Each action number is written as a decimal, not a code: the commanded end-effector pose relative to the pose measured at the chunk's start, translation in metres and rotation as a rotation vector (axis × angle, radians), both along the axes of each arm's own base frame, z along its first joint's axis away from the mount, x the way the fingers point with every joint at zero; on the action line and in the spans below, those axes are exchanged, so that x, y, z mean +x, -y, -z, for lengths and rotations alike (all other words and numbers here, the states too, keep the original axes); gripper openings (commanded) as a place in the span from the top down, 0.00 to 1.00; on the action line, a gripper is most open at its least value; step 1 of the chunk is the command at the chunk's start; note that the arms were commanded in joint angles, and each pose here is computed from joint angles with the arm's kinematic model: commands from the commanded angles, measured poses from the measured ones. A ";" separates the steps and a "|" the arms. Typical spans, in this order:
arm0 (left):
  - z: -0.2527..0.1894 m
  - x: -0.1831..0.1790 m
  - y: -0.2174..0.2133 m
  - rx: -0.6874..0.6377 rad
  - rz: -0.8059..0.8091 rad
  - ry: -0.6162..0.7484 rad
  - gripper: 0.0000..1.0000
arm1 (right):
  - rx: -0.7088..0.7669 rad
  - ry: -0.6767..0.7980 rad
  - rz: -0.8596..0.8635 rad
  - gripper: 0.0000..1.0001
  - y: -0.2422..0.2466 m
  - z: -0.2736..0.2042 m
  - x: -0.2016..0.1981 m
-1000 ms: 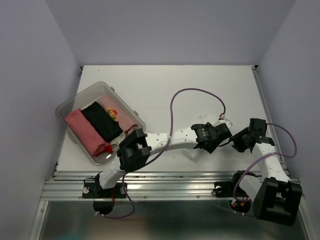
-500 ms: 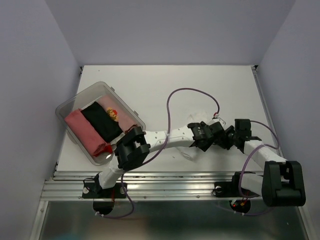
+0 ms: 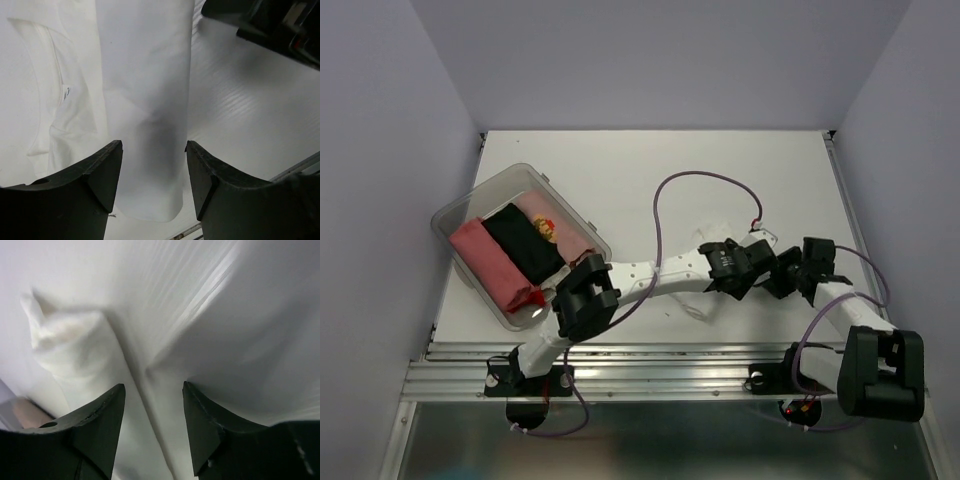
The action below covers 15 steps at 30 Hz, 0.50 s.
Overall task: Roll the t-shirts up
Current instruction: Roll the T-shirt to the center of the board.
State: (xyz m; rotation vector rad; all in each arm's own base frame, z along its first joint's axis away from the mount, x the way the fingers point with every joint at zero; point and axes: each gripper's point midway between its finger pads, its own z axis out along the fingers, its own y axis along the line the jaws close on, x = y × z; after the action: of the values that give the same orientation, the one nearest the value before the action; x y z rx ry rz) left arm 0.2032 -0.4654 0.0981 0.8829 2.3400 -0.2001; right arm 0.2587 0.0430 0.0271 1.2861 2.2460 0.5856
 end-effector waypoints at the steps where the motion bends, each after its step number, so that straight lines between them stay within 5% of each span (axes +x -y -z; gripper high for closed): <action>1: -0.015 0.003 0.014 -0.001 -0.037 0.062 0.35 | -0.048 -0.074 0.075 0.42 0.040 0.013 -0.011; 15: 0.025 0.019 0.010 0.198 -0.084 0.174 0.26 | -0.054 -0.065 0.074 0.39 0.052 0.009 -0.008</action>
State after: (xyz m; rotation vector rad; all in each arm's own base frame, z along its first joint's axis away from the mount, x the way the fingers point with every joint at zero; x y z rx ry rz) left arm 0.2158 -0.4791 0.0549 0.8946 2.3016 0.0831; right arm 0.2654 -0.0079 0.0301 1.3474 2.1692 0.5122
